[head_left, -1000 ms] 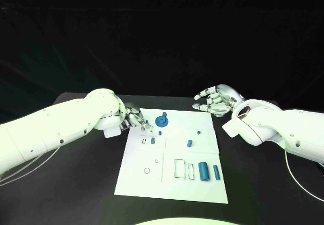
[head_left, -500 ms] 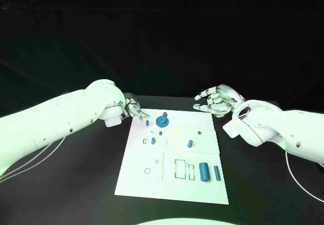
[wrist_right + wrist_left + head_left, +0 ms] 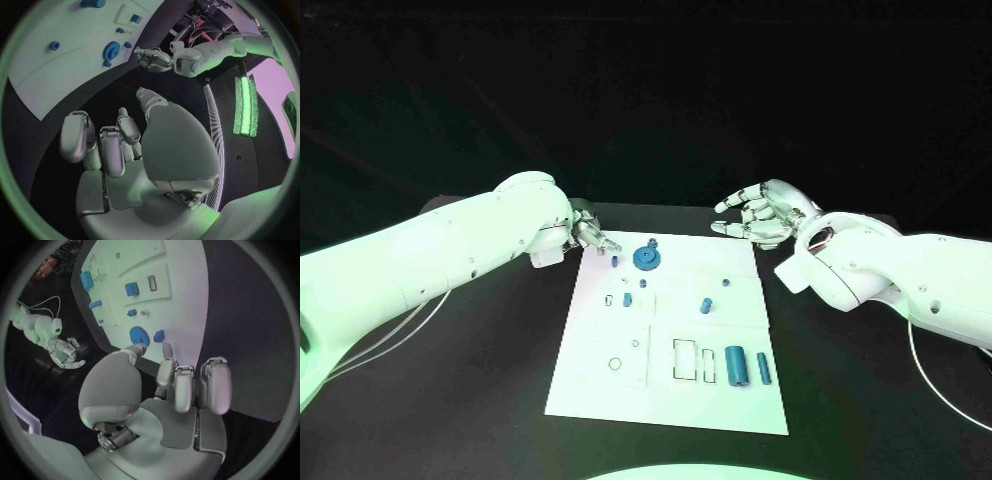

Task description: Assemble the parts on the task board

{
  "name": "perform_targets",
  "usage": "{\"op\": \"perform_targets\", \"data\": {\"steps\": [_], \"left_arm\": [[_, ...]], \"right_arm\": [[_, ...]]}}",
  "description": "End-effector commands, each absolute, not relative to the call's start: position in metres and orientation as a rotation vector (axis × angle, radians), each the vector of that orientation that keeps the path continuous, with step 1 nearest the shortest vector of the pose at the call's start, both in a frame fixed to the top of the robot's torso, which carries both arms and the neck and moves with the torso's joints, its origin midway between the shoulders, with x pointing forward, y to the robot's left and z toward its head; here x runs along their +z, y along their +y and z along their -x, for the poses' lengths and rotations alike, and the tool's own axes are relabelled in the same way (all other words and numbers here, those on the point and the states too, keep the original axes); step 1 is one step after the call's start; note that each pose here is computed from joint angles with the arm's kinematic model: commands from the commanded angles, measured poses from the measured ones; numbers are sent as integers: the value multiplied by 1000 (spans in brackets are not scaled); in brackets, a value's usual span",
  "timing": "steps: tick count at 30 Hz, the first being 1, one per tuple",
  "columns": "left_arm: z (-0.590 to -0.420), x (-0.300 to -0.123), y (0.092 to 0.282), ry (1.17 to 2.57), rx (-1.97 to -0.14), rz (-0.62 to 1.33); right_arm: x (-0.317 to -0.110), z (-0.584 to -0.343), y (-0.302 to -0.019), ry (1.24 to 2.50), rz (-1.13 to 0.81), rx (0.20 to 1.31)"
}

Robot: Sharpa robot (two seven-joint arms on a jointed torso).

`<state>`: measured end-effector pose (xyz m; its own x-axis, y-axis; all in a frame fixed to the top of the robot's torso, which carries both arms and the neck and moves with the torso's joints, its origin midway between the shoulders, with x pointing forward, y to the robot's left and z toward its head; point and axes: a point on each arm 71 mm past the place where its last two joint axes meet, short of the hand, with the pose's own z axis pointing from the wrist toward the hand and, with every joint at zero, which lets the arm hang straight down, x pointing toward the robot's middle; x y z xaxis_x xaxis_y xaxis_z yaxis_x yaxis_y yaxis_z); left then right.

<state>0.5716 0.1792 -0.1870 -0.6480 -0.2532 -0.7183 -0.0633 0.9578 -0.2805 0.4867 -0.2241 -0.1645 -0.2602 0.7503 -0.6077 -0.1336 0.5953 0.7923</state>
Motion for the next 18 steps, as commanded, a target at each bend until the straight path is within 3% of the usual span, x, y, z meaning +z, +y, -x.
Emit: {"op": "perform_targets", "data": {"steps": [1, 18], "left_arm": [[-573, -188, 175, 2268, -306, 191], [-575, -200, 166, 2298, -316, 195]], "right_arm": [[-164, -486, -222, 1628, -504, 929], [-165, -487, -219, 1630, -500, 934]]}}
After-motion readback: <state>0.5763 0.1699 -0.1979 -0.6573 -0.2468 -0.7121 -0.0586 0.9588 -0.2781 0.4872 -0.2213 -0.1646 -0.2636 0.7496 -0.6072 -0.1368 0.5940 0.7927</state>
